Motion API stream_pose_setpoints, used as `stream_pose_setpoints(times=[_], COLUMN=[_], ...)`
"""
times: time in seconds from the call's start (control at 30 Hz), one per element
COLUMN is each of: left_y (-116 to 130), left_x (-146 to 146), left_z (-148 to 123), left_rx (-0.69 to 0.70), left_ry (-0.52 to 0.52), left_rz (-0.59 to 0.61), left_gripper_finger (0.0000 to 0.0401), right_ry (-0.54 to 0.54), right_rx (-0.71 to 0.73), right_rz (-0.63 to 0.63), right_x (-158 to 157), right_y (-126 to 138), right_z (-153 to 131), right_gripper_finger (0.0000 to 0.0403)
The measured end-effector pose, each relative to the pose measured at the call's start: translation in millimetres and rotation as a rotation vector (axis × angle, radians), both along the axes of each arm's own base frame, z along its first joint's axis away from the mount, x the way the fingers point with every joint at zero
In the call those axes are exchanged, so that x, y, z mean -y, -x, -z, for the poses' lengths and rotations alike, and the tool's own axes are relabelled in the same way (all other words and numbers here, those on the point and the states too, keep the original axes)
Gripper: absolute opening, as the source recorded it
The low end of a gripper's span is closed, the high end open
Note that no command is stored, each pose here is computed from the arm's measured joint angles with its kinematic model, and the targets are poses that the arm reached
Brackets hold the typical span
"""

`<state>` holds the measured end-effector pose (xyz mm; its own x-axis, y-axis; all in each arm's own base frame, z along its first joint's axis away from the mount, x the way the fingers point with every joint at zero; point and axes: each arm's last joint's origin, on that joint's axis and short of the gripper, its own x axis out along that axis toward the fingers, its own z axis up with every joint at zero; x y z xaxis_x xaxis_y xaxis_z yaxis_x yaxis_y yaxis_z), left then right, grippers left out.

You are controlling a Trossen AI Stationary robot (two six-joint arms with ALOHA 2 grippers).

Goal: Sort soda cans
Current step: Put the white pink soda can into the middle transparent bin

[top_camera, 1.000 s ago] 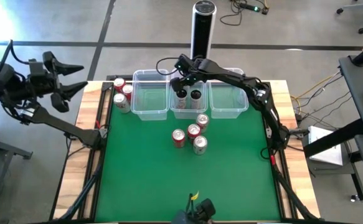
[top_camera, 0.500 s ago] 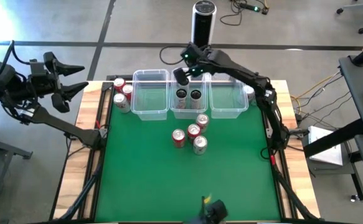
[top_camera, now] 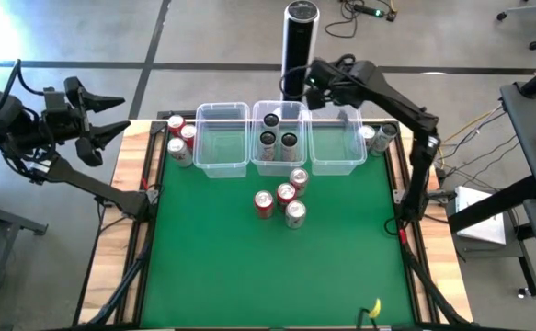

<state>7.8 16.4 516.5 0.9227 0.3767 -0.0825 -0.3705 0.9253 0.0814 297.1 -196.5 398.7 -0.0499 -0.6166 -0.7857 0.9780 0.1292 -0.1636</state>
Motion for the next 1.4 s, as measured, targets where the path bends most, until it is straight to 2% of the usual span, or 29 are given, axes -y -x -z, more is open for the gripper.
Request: stream_pose_setpoints(times=[0.1,0.23,0.43,0.57,0.7,0.83,0.9,1.13,1.4], left_y=[0.0,0.0,0.0,0.1,0.4,3.4,5.8,6.5,7.6], left_x=[0.0,0.0,0.0,0.0,-0.3,-4.2,-5.6,-5.9,-5.9], left_z=[0.0,0.2,0.2,0.9,1.1,0.8,1.1,2.1,7.0], left_rx=[0.000,-0.002,-0.004,-0.031,-0.037,-0.021,-0.018,-0.024,-0.060], left_ry=[0.000,-0.001,-0.006,-0.056,-0.065,-0.046,-0.045,-0.046,-0.037], left_rz=[0.000,0.000,0.000,0.005,-0.002,-0.144,-0.178,-0.179,-0.169], left_gripper_finger=[0.0254,0.0254,0.0254,0.0254,0.0254,0.0256,0.0262,0.0294,0.0300], right_ry=[-0.034,-0.041,0.028,0.050,0.017,0.015,0.011,-0.028,-0.040], right_rx=[-0.022,-0.055,0.051,0.103,0.117,0.117,0.119,0.258,0.257], right_rz=[0.050,0.187,0.508,0.643,0.715,0.778,0.814,0.800,0.839], right_x=[-4.2,-16.4,-49.5,-66.9,-73.8,-72.0,-68.3,-40.2,-22.0], right_y=[11.5,36.0,91.0,119.6,137.3,153.8,160.7,167.2,173.0], right_z=[10.5,31.6,56.5,72.6,85.3,92.0,94.1,104.2,118.3], right_gripper_finger=[0.0359,0.0359,0.0359,0.0359,0.0359,0.0359,0.0359,0.0359,0.0372])
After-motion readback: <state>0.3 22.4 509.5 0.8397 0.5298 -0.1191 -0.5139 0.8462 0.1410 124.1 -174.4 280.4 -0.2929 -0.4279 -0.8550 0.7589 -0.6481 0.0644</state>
